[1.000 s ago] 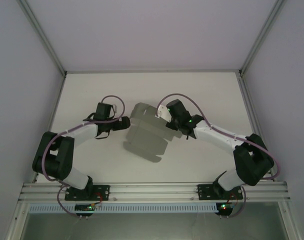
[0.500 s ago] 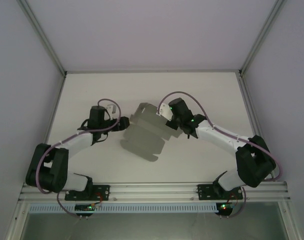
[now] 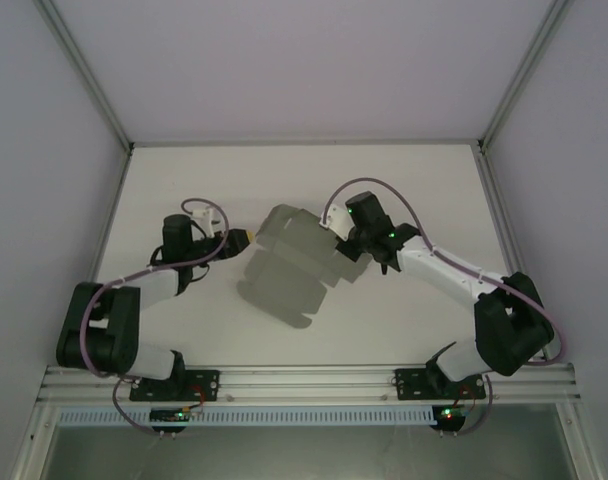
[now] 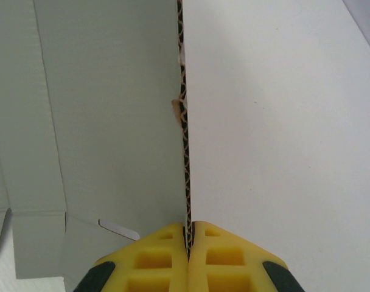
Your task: Assemble paper box
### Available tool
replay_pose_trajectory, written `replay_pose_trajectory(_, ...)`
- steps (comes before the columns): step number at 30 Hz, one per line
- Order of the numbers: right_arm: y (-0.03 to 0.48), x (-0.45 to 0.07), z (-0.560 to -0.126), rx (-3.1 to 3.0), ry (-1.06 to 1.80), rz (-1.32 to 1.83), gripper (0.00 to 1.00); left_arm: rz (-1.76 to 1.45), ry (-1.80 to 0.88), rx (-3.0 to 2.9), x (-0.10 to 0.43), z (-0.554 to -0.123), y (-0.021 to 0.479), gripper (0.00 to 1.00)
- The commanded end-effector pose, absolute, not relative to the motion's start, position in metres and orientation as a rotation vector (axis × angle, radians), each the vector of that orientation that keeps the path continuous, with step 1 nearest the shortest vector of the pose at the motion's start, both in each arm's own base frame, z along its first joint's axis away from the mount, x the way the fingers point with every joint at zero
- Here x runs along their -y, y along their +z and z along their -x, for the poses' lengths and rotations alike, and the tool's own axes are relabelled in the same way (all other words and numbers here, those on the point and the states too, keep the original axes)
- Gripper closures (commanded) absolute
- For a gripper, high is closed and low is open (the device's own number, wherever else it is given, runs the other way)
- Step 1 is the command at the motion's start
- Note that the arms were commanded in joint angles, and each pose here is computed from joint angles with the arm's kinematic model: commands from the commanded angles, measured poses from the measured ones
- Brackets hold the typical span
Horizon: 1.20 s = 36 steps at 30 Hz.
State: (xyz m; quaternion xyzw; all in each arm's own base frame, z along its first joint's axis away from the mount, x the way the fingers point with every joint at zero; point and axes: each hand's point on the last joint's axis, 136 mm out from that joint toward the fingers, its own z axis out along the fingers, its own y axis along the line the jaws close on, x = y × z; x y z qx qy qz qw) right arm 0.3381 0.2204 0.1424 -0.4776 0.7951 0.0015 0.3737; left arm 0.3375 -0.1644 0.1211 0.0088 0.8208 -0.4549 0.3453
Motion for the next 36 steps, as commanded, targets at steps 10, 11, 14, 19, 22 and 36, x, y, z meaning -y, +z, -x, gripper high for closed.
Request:
replay_pose_trajectory(10,0.166,-0.231,-0.336,-2.049,0.185,1.154,1.00,-0.182,-1.321,-2.004,0.192,-0.338,0.147,0.56)
replay_pose_trajectory(11,0.167,-0.231,-0.337,-2.046,0.188,1.152,1.00,-0.184,-1.313,-2.008,0.192,-0.338,0.146,0.57)
replay_pose_trajectory(14,0.167,-0.233,-0.335,-2.046,0.204,1.159,1.00,-0.180,-1.292,-2.011,0.192,-0.343,0.145,0.61)
replay_pose_trajectory(19,0.167,-0.234,-0.333,-2.048,0.216,1.165,1.00,-0.165,-1.253,-2.012,0.189,-0.349,0.144,0.72)
replay_pose_trajectory(22,0.166,-0.235,-0.329,-2.056,0.247,1.171,1.00,-0.157,-1.220,-2.016,0.187,-0.351,0.140,0.79)
replay_pose_trajectory(36,0.157,-0.197,-0.358,-2.304,0.394,0.822,1.00,-0.225,-1.196,-1.927,0.184,-0.323,0.141,1.00)
